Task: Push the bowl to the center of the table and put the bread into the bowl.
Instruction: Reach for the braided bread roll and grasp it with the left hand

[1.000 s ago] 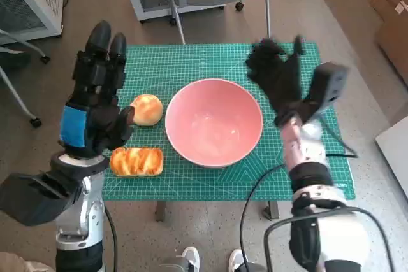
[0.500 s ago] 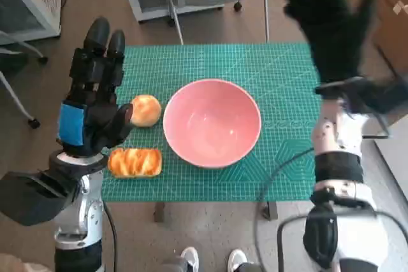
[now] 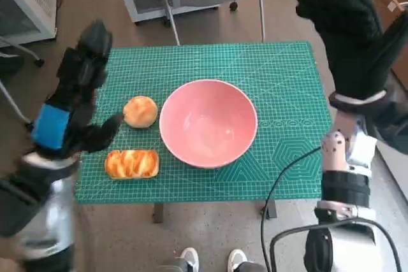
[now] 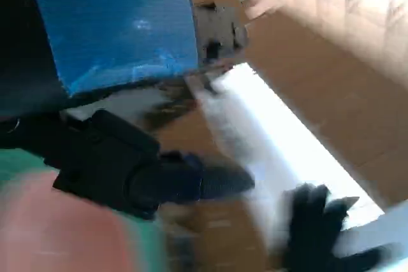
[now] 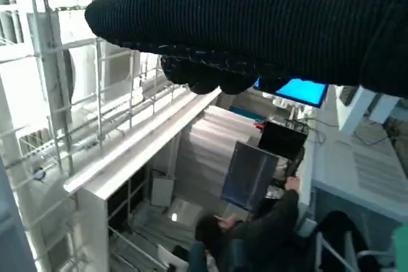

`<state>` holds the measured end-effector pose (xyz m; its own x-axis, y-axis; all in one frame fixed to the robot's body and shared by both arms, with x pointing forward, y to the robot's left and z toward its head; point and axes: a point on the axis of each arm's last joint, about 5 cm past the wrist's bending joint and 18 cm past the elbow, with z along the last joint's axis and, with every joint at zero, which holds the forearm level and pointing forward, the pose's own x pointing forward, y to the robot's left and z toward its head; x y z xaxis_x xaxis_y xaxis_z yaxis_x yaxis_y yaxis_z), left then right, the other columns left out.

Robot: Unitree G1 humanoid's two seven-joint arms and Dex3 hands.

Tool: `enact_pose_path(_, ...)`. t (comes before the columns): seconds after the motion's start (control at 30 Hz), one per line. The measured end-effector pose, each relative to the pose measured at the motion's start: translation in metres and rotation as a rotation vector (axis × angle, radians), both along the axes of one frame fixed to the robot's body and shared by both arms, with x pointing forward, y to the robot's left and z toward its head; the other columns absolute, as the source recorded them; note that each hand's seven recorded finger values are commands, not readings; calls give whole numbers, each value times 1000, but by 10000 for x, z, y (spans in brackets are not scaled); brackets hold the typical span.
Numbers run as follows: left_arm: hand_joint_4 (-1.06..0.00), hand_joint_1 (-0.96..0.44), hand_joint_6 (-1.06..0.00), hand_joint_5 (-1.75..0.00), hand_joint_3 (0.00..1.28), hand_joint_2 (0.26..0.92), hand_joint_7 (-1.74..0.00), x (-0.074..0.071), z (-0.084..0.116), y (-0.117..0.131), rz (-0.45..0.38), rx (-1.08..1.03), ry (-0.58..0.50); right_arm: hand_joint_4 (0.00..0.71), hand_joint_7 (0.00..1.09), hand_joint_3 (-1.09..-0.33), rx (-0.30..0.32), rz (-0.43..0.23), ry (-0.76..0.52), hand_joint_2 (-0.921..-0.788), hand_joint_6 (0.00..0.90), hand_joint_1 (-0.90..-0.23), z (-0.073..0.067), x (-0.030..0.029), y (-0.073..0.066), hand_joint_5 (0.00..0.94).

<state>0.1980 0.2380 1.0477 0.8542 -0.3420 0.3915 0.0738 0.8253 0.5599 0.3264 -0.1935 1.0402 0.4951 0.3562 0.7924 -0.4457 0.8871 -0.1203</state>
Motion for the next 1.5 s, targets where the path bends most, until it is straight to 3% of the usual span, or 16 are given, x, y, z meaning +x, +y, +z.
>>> enact_pose_path(0.1,-34,-367,-124,-3,28,736,-158,-83,84,38,65,137,88,289,14,-709,0,-1,-3,-921,387,-680,7,-2,1,5)
enact_pose_path(0.3,-87,-168,-267,-8,3,690,-63,-205,204,47,183,333,250,292,11,-702,-1,1,-1,-921,387,-690,10,0,10,5)
enact_pose_path(0.63,-146,-86,-368,-11,2,687,-39,-370,255,-184,312,579,456,296,8,-691,29,29,58,-921,388,-706,-22,26,84,4)
enact_pose_path(1.03,-154,-127,-381,-3,2,691,-14,-199,38,-316,393,670,547,313,9,-677,49,69,91,-921,396,-720,-46,42,152,8)
enact_pose_path(1.5,-134,-166,-332,0,6,705,0,146,-305,-370,418,748,646,310,9,-674,51,69,98,-921,404,-687,-80,33,149,2)
